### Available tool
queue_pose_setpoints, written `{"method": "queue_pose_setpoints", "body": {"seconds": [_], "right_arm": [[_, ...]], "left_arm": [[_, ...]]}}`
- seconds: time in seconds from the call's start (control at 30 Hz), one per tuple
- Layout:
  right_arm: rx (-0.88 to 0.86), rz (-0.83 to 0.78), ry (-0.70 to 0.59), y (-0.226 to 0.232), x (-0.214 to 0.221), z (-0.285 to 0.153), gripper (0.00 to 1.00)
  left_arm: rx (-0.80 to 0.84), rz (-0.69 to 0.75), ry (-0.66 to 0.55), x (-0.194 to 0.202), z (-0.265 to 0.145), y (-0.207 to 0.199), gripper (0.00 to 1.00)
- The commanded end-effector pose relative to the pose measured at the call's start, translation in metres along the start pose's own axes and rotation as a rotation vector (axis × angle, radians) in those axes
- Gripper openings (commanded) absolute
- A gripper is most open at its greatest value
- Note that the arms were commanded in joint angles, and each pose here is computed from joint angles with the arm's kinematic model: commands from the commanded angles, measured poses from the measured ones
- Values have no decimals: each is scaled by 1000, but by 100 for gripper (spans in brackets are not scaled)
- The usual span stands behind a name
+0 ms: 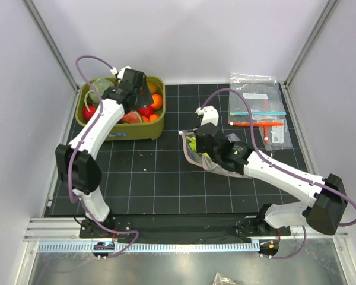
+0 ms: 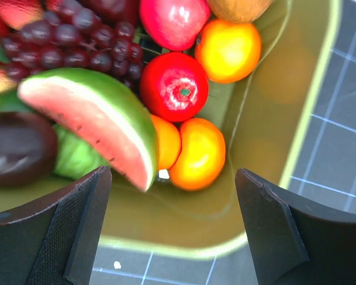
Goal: Place the food in the zip-top bag and seal the zipper
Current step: Adjust the bin at the center of the board, then pick up the fake fruit from the bin.
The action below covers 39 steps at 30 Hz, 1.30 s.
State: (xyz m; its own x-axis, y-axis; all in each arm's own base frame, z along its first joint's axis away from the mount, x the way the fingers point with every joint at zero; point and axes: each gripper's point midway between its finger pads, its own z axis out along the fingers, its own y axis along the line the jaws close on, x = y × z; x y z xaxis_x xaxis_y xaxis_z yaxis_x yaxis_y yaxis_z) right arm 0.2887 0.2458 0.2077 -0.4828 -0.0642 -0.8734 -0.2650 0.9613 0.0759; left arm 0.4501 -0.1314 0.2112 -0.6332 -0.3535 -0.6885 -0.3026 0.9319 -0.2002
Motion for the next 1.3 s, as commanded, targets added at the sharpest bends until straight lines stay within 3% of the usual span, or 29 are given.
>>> {"method": "queue_pose_setpoints", "body": {"seconds": [0.0, 0.2, 0.5, 0.77, 1.0, 1.17, 1.27], "right_arm": [[1, 50, -74, -1, -23, -5, 1], [-2, 47, -67, 1, -21, -3, 1], [-24, 42, -60, 5, -20, -3, 2], [-33, 42, -62, 5, -23, -7, 2], [-24, 33, -60, 5, -21, -3, 2], [-20, 35, -67, 3, -23, -5, 3], [-22, 40, -76, 2, -24, -6, 3]], "left_arm": [[29, -7, -55, -20, -43, 14, 89], [58, 10, -155, -48, -42, 2, 98], [164, -51, -210, -72, 26, -44, 100], [240, -232, -357, -105, 83, -60, 100], [347, -422, -372, -92, 134, -67, 99], [411, -556, -294, -64, 171, -70, 89], [427, -568, -340, -69, 171, -69, 67]]}}
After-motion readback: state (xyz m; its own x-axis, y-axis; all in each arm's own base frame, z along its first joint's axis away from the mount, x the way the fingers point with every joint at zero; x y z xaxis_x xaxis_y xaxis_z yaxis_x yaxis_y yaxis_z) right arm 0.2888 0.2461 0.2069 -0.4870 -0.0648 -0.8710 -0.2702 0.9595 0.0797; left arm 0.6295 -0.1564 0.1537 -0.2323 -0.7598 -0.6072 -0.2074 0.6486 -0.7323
